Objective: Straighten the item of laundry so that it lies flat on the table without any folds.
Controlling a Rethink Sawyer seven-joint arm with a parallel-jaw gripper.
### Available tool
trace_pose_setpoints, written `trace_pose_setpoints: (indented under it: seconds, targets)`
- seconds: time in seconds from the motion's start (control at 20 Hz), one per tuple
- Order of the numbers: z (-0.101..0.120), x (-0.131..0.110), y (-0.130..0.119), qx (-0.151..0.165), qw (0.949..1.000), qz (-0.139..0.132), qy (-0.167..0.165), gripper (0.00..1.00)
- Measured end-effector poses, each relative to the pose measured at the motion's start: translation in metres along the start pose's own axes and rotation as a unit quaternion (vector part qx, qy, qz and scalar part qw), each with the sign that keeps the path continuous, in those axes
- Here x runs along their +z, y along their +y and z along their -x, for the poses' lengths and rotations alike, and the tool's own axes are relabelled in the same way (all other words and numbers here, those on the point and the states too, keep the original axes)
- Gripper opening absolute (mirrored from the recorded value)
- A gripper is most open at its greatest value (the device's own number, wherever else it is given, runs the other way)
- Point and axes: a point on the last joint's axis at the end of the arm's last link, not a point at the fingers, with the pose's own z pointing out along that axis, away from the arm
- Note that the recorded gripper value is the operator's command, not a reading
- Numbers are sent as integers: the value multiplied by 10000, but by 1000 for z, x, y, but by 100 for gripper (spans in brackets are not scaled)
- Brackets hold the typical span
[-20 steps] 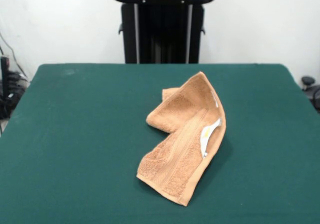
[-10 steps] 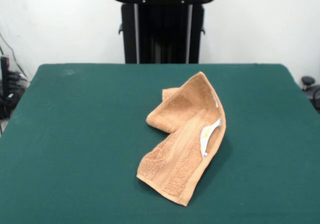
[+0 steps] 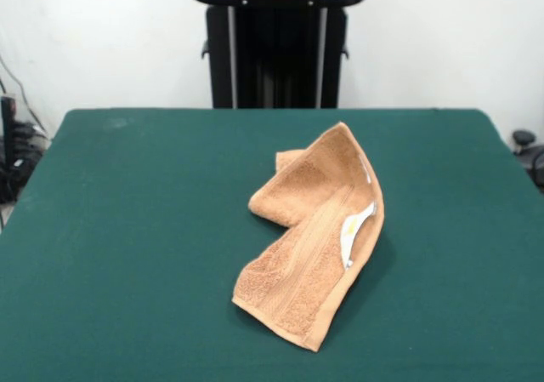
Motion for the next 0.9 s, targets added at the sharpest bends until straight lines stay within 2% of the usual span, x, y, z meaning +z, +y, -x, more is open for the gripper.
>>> trace_pose_setpoints:
  seconds: [0.65, 0.7, 0.9]
  targets:
    - [0, 0, 0, 0, 10000, 0, 0, 0]
    - [0, 0, 0, 1, 10000, 0, 0, 100]
    - [0, 0, 0, 1, 10000, 0, 0, 100]
